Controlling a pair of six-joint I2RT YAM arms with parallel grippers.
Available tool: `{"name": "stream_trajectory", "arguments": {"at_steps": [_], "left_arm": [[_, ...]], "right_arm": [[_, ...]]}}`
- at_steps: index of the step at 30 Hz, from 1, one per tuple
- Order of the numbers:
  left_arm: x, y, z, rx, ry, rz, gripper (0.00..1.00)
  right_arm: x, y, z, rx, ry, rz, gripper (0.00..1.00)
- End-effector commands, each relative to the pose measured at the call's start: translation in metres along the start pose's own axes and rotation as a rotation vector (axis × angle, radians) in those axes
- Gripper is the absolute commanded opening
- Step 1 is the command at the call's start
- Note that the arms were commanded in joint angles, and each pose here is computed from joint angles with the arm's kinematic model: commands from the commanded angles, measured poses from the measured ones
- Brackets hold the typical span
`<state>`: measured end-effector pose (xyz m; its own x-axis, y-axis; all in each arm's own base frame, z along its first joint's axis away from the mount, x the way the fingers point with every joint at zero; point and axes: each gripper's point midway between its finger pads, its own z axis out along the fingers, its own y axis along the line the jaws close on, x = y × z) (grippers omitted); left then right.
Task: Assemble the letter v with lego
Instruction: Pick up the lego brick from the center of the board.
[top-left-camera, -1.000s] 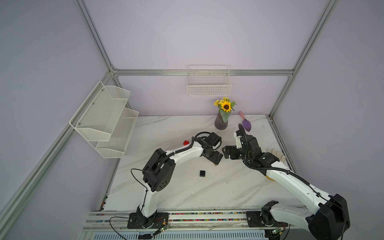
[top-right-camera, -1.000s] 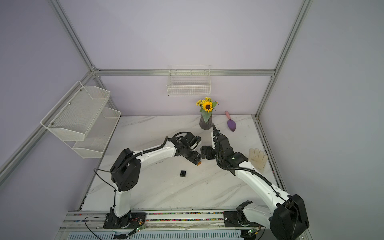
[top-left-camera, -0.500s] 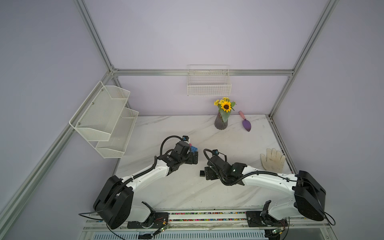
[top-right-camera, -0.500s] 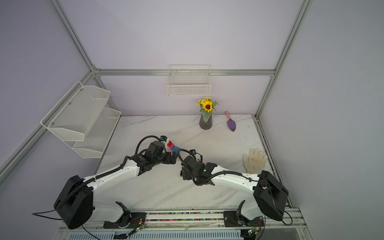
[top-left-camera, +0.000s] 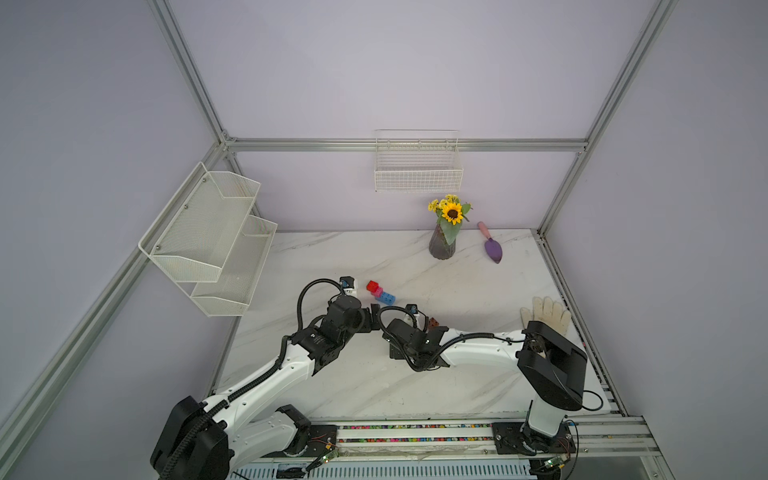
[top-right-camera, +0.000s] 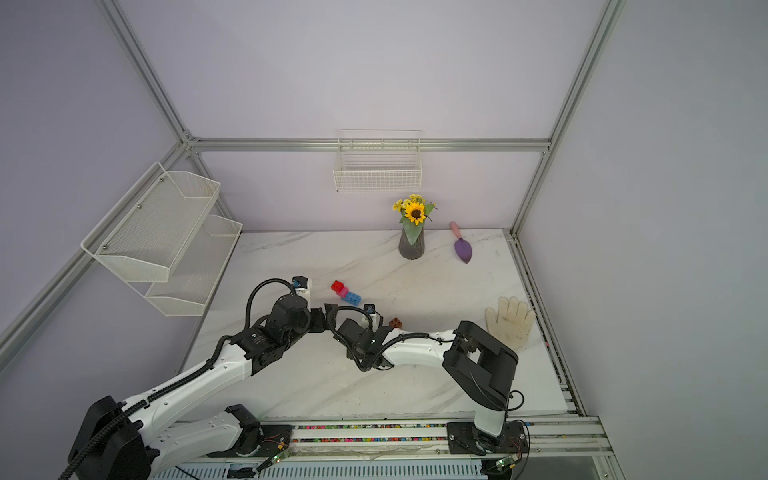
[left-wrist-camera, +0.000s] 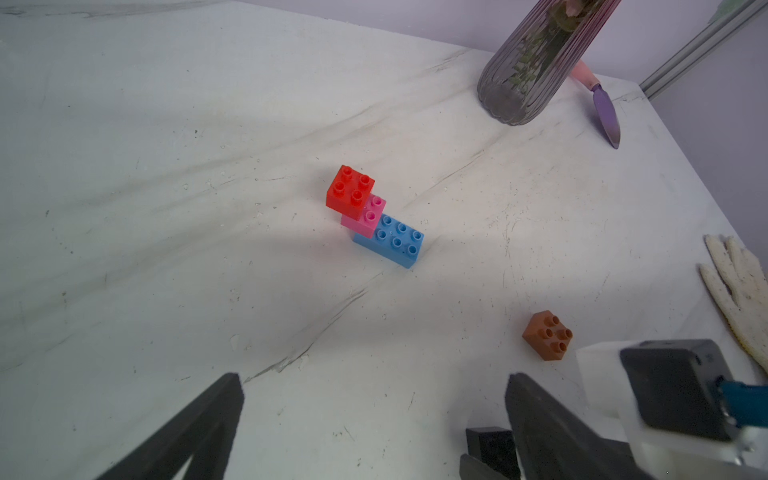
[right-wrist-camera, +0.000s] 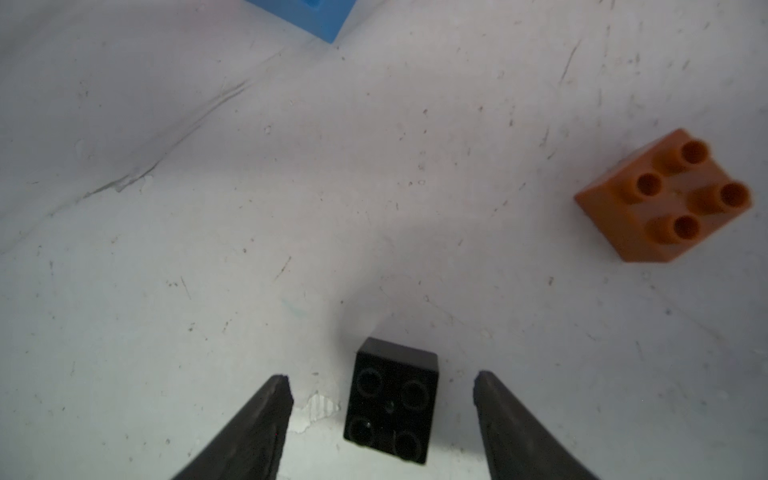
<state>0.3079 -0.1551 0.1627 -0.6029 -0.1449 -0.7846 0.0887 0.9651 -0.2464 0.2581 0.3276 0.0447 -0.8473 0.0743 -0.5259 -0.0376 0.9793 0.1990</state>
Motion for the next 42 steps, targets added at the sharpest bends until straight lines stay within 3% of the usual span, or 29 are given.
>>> {"name": "stream_trajectory", "arguments": {"at_steps": [1, 10, 12, 24, 27, 42], "left_arm": [[-0.016, 0.003, -0.005, -0.010, -0.062, -0.034, 1.00], [-0.010, 0.006, -0.001, -0.010, -0.053, -0.038, 1.00], [-0.009, 0.007, 0.000, -0.011, -0.052, -0.040, 1.00], [-0.006, 0.009, 0.001, -0.009, -0.043, -0.046, 1.00], [-0.005, 0.010, 0.001, -0.012, -0.042, -0.043, 1.00], [-0.002, 0.014, -0.001, -0.019, -0.042, -0.055, 1.00]], "right_arm": [[-0.003, 0.003, 0.001, 0.013, -0.029, 0.053, 0.66], [-0.003, -0.004, 0.004, 0.061, -0.044, 0.060, 0.66], [-0.003, -0.004, 0.005, 0.060, -0.043, 0.063, 0.58], [0.004, -0.006, 0.014, 0.086, -0.026, 0.044, 0.55], [0.003, -0.006, 0.014, 0.087, -0.028, 0.043, 0.44], [0.012, -0.015, 0.013, 0.139, -0.014, 0.007, 0.39]]}}
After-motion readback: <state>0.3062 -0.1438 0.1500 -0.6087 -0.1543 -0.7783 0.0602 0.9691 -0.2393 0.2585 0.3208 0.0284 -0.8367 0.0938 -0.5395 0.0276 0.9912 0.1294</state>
